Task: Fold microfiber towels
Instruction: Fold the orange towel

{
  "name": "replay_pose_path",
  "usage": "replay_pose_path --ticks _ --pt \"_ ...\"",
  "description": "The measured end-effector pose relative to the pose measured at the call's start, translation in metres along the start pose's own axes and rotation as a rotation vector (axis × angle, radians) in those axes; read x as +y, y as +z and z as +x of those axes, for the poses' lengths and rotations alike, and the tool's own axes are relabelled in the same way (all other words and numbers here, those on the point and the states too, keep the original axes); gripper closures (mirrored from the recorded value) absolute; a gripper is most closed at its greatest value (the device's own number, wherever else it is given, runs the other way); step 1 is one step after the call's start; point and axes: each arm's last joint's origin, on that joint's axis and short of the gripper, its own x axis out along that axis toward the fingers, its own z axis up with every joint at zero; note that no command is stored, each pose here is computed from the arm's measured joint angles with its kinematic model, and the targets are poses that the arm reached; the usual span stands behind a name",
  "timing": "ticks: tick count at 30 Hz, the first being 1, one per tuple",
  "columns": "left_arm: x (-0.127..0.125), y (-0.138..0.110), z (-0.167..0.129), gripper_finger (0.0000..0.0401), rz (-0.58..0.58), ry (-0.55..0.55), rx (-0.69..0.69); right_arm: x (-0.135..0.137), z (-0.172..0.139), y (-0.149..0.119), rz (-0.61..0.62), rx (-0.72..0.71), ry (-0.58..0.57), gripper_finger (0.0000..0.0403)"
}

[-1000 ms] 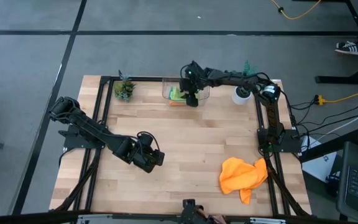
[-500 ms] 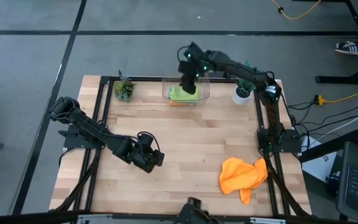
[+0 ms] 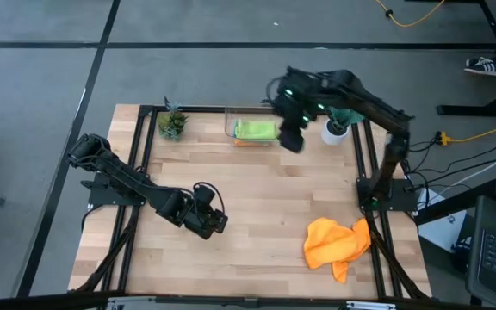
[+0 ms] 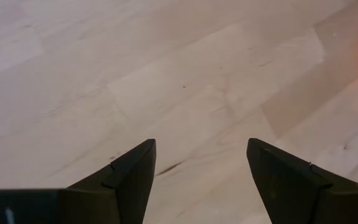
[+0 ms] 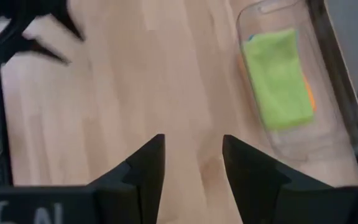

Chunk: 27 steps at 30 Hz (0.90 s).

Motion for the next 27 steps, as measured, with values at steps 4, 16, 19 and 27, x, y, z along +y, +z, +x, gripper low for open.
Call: replay_pose_path --ticks 4,16,19,27 --pt "-0.003 0.0 0.0 0.0154 0.021 -0.03 0.001 0.045 -0.032 -0.024 -0.047 -0.02 0.01 0.0245" --pt "-0.034 -0.001 -0.005 0.0154 0.111 -0.368 0.17 0.092 -0.042 -0.127 0.185 0.031 -0.137 0.0246" --pt "-0.034 0.0 -0.005 0.0154 0.144 -0.371 0.146 0.094 -0.021 -0.155 0.306 0.069 -0.123 0.0246" --pt "-0.034 0.002 -0.005 0.0154 0.175 -0.36 0.09 0.104 0.038 -0.215 0.457 0.26 -0.056 0.0246"
